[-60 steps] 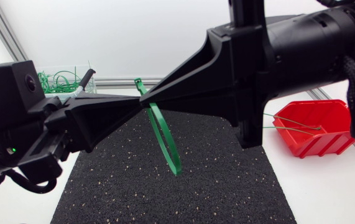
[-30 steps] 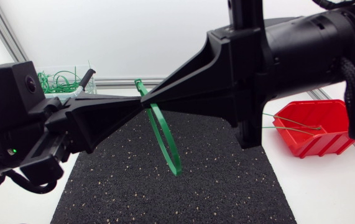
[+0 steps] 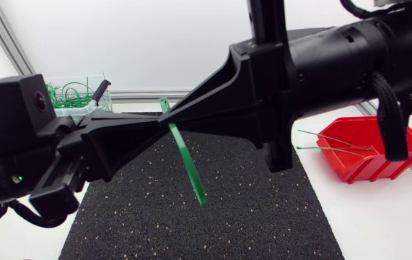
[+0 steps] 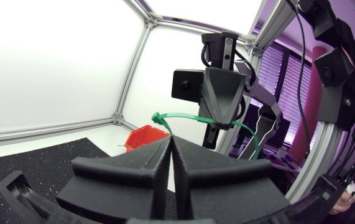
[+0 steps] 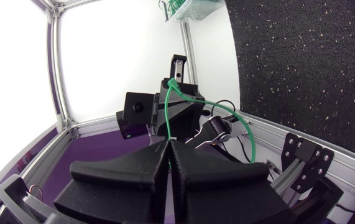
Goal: Take a green cable tie from the red box, thread the tail through the head to close it, then place it in the transparent bin on the left.
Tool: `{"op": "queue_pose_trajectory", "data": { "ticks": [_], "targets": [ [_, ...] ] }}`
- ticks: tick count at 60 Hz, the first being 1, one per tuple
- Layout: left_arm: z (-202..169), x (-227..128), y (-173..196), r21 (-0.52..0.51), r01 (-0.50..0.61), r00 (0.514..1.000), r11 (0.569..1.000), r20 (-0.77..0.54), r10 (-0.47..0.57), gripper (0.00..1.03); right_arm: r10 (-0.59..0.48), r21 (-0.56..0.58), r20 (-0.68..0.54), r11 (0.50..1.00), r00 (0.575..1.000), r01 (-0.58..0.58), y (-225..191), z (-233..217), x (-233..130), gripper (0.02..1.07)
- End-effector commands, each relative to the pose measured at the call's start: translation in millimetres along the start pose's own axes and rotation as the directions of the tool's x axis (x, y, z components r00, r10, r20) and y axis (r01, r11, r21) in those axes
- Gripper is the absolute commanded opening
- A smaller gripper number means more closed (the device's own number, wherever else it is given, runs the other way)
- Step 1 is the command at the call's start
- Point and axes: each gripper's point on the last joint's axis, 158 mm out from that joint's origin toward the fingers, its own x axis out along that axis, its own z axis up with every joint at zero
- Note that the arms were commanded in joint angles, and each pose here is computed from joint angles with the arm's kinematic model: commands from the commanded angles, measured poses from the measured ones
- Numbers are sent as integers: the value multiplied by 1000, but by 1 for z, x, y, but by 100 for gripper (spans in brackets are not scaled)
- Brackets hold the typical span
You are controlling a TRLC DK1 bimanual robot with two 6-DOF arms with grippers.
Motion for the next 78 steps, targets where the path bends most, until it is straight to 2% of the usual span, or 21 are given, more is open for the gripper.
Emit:
{"op": "queue_pose_trajectory", "data": {
  "ticks": [1, 13, 22, 36, 59, 70, 78],
  "targets": [
    [-3, -1, -5, 26, 16, 1000, 1000, 1, -16, 4, -11, 32, 11, 999, 1000, 11, -4, 12, 7, 8],
    [-4, -3, -3, 44, -2, 1000, 999, 3, 1, 4, -17, 49, 21, 999, 1000, 16, -1, 18, 10, 8],
    [-2, -6, 6, 54, -29, 1000, 998, 10, 28, 4, 5, 33, 44, 999, 999, -7, 9, 14, -2, 8],
    [1, -6, 7, 66, -41, 999, 997, 19, 39, 4, -12, 71, 75, 997, 997, 7, -2, 27, -7, 8],
    [5, -9, 7, 86, -59, 998, 995, 33, 57, 4, -63, 121, 50, 991, 997, 56, -9, 37, 8, 8],
    [2, -7, 6, 109, -64, 998, 992, 25, 62, 4, -37, 92, 51, 995, 998, 33, 9, 34, 6, 8],
    [2, -8, 5, 118, -70, 997, 991, 29, 67, 4, -50, 106, 49, 993, 998, 45, 5, 39, 10, 8]
  ]
}}
